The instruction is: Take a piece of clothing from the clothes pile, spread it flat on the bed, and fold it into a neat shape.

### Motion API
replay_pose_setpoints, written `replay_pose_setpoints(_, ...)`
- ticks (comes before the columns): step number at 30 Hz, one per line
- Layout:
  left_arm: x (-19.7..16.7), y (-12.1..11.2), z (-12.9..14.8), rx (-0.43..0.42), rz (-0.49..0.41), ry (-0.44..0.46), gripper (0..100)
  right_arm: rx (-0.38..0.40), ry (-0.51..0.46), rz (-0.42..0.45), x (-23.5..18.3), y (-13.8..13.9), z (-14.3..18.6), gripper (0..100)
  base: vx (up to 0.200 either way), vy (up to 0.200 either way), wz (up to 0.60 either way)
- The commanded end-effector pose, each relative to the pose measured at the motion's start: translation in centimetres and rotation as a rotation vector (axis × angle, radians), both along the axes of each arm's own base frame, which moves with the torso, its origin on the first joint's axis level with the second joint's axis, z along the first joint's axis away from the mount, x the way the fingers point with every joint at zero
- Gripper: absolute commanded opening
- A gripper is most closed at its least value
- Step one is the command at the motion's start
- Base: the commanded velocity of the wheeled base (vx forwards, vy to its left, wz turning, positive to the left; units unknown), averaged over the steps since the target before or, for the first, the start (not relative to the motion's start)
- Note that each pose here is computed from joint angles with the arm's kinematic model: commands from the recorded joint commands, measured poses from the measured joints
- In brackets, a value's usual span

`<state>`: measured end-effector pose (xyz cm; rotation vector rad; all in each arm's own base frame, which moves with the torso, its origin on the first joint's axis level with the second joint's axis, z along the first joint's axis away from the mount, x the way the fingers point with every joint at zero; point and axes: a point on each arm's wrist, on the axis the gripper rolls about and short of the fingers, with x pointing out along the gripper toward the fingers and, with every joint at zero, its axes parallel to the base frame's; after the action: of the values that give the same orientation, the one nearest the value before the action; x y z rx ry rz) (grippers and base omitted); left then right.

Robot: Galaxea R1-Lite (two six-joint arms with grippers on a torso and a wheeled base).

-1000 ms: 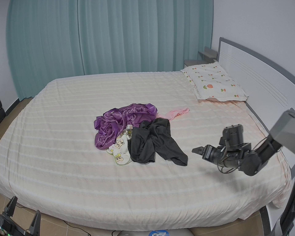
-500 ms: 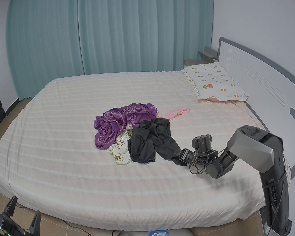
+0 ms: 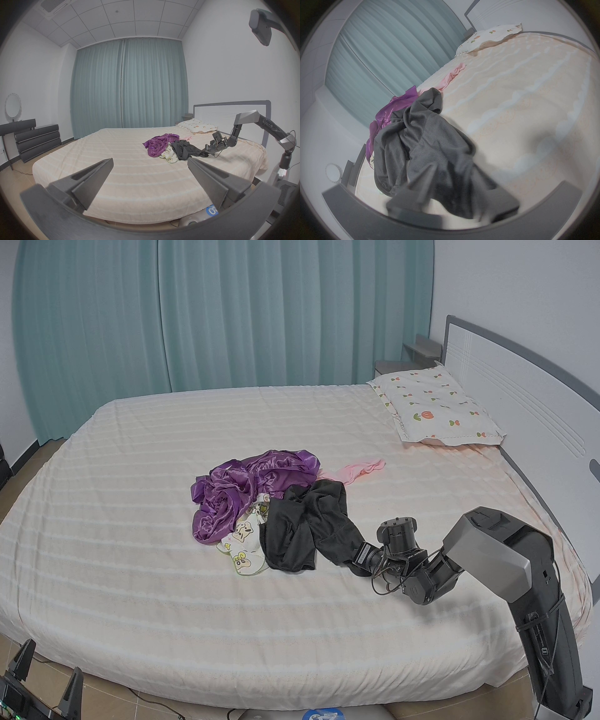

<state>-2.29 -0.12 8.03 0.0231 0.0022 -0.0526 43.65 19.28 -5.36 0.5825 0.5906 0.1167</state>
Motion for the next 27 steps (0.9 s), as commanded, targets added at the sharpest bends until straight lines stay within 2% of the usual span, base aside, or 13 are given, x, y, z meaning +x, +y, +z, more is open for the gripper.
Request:
replay_pose_setpoints(1,0.0,0.0,-0.5,0.0,0.0,0.006,100,0.005,-0.003,0.0,-0.2,0.0,0.5,0,0.0,0.0,0.0)
replay_pose_setpoints(3,0.0,0.0,-0.5,-0.005,-0.001,0.005,100,0.023,0.017,-0.012,-2.1,-0.8,2.0,0,0.0,0.0,0.0)
replay_pose_setpoints(6,0.0,0.0,-0.5,-0.011,0.0,0.007,100,0.103,-0.031,-0.025,-4.6,-1.9,4.7,0,0.0,0.0,0.0)
replay_pose_setpoints(13,0.0,0.0,-0.3,-0.012,0.003,-0.01,100,0.232,-0.07,0.022,-11.7,-4.9,6.5,0,0.0,0.0,0.0)
replay_pose_setpoints(14,-0.3,0.0,0.9,-0.034,-0.002,-0.062,100,0.246,-0.07,0.025,-12.3,-5.1,6.4,0,0.0,0.0,0.0)
replay_pose_setpoints(15,-1.0,0.0,3.5,-0.085,-0.016,-0.165,100,0.259,-0.076,0.027,-12.9,-5.4,6.3,0,0.0,0.0,0.0)
replay_pose_setpoints(16,-1.0,0.0,3.5,-0.085,-0.016,-0.165,100,0.259,-0.076,0.027,-12.9,-5.4,6.3,0,0.0,0.0,0.0)
replay_pose_setpoints(17,-1.9,0.0,8.6,-0.24,-0.07,-0.242,100,0.281,-0.095,0.026,-13.7,-5.8,6.0,0,0.0,0.0,0.0)
replay_pose_setpoints(18,-1.5,0.0,8.9,-0.245,-0.075,-0.217,100,0.285,-0.098,0.026,-13.8,-5.9,5.8,0,0.0,0.0,0.0)
replay_pose_setpoints(22,1.2,-0.2,7.7,-0.123,-0.128,-0.005,100,0.33,-0.095,0.008,-14.6,-6.2,5.6,0,0.0,0.0,0.0)
replay_pose_setpoints(23,2.9,-0.3,6.9,-0.075,-0.145,0.126,100,0.345,-0.082,0.001,-14.7,-6.2,5.5,0,0.0,0.0,0.0)
replay_pose_setpoints(27,7.5,-0.6,7.0,-0.061,-0.21,0.34,100,0.36,-0.08,0.001,-14.8,-6.1,5.7,0,0.0,0.0,0.0)
